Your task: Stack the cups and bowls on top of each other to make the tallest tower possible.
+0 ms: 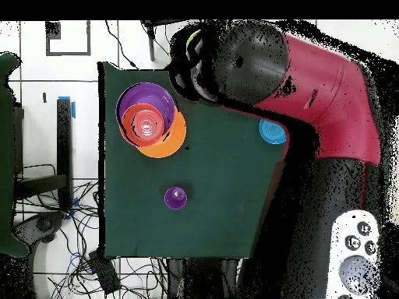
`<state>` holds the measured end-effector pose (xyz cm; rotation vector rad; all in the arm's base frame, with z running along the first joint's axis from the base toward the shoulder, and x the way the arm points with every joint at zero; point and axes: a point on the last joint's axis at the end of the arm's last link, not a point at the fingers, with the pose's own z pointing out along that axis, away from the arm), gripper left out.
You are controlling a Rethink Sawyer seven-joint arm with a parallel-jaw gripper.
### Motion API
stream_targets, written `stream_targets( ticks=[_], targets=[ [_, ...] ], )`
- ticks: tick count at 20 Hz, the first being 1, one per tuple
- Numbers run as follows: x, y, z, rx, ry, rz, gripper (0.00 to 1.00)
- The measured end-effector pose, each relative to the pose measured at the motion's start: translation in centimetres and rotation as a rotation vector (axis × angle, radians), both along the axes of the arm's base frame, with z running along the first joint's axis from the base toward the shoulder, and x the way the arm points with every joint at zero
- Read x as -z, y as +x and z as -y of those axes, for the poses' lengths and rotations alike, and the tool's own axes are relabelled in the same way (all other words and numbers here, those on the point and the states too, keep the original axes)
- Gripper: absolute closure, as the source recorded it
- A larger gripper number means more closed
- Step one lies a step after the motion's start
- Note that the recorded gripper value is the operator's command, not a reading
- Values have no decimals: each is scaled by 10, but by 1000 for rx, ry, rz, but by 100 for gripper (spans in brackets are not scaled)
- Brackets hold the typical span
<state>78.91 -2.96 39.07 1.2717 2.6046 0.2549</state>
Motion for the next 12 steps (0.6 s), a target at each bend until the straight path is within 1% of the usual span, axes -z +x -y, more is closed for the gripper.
stream_targets(
  ticks=[3, 4, 6, 7, 10, 12],
  targets=[
    [-15, 8, -1, -6, -12, 35, 100],
    [-25, 14, -4, -10, -21, 58, 100],
    [-32, 19, -7, -16, -28, 76, 100],
    [-40, 25, -14, -26, -39, 98, 100],
    [-48, 31, -24, -39, -55, 120, 100],
    [-49, 34, -29, -45, -63, 127, 100]
  ],
)
